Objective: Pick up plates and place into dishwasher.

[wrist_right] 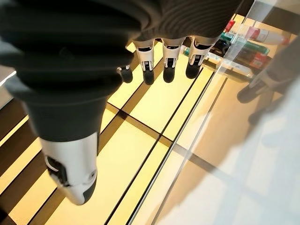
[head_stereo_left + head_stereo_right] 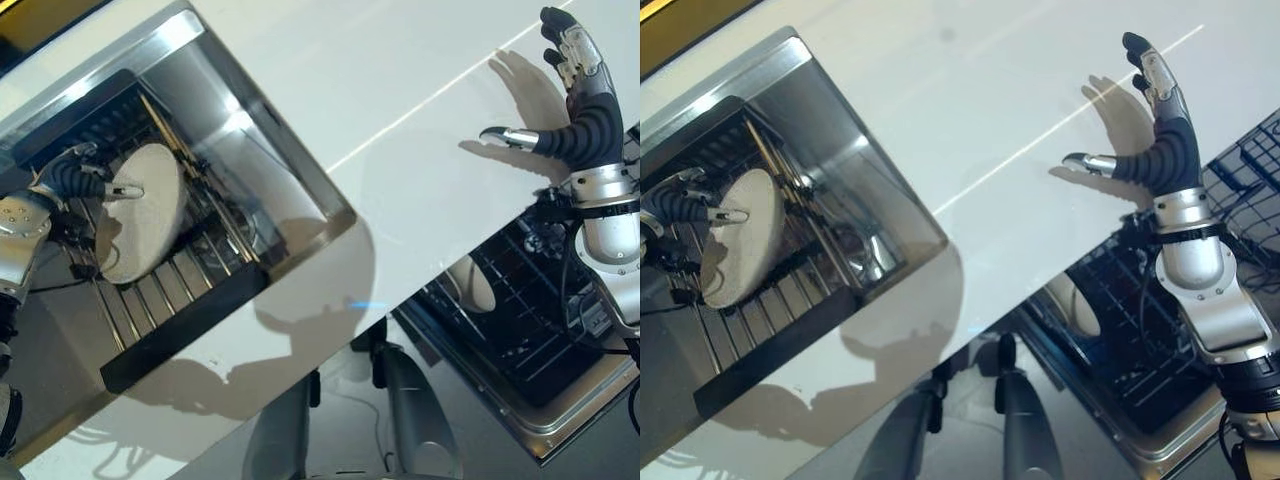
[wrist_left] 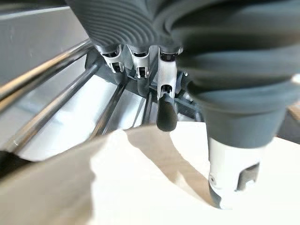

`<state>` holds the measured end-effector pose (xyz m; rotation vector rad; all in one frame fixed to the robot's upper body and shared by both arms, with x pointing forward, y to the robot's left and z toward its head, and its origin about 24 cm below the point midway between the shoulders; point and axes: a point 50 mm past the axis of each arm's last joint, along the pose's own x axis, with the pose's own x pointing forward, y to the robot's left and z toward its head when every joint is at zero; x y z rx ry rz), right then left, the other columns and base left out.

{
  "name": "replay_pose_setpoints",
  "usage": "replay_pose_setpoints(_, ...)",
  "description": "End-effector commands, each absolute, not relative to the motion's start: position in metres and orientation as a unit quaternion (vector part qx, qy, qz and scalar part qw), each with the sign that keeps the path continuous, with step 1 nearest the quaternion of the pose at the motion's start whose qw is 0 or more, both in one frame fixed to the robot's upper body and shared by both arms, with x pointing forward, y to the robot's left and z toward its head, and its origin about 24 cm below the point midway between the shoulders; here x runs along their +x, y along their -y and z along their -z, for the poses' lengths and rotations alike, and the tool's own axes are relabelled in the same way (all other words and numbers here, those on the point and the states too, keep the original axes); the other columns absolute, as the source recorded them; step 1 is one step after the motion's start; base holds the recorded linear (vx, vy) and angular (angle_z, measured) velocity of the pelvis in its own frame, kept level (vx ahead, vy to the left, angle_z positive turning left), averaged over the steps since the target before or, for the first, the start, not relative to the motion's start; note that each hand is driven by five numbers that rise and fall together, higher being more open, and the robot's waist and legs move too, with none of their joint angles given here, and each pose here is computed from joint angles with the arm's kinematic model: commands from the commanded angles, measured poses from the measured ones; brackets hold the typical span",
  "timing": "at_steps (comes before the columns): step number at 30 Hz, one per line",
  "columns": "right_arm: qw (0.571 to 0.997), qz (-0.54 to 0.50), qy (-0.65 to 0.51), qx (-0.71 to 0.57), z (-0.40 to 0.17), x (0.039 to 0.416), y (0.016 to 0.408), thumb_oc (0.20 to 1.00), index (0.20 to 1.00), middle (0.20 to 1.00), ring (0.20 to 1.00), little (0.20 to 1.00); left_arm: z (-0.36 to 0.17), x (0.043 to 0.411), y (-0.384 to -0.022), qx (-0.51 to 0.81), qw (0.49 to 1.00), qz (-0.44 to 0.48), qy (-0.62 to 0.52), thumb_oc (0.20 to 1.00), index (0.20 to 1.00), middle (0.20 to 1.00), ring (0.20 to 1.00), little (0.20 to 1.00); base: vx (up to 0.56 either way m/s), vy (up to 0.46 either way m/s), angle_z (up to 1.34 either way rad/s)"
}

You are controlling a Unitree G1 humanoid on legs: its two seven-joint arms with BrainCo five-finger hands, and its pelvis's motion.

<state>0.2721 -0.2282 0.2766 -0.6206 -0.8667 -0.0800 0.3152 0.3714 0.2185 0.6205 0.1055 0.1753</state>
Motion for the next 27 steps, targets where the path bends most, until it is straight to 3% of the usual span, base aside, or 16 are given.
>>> replay_pose_setpoints(1,0.905,-0.005,0.281,-0.320,-0.204,0.295,0.214,1.000,1.000,1.000,1.000,1.000,-0.129,0.335,-0.276,0.076,0.979,0.168,-0.085,1.000,1.000,1.000,1.000,1.000,0.00,0.000,0.00)
replay_pose_setpoints(5,0.907,-0.006,0.285,-0.311,-0.202,0.295,0.209,1.000,1.000,1.000,1.000,1.000,-0.115,0.334,-0.267,0.055,0.971,0.204,-0.110,1.000,1.000,1.000,1.000,1.000,0.00,-0.027,-0.02)
replay_pose_setpoints(16,0.908,-0.012,0.287,-0.305,-0.207,0.297,0.205,1.000,1.000,1.000,1.000,1.000,-0.107,0.330,-0.283,0.223,0.938,0.192,-0.183,1.000,1.000,1.000,1.000,1.000,0.00,0.000,-0.05)
replay_pose_setpoints(21,0.908,-0.008,0.288,-0.304,-0.209,0.298,0.208,1.000,1.000,1.000,1.000,1.000,-0.114,0.329,-0.299,0.403,0.880,0.158,-0.195,1.000,1.000,1.000,1.000,1.000,-0.01,0.002,0.04)
replay_pose_setpoints(23,0.909,-0.009,0.287,-0.303,-0.209,0.298,0.209,1.000,1.000,1.000,1.000,1.000,-0.119,0.328,-0.306,0.497,0.833,0.145,-0.196,1.000,1.000,1.000,1.000,1.000,0.00,-0.007,0.06)
replay_pose_setpoints(27,0.909,-0.009,0.287,-0.303,-0.211,0.298,0.210,1.000,1.000,1.000,1.000,1.000,-0.123,0.327,-0.307,0.543,0.796,0.169,-0.205,1.000,1.000,1.000,1.000,1.000,0.00,-0.004,0.04)
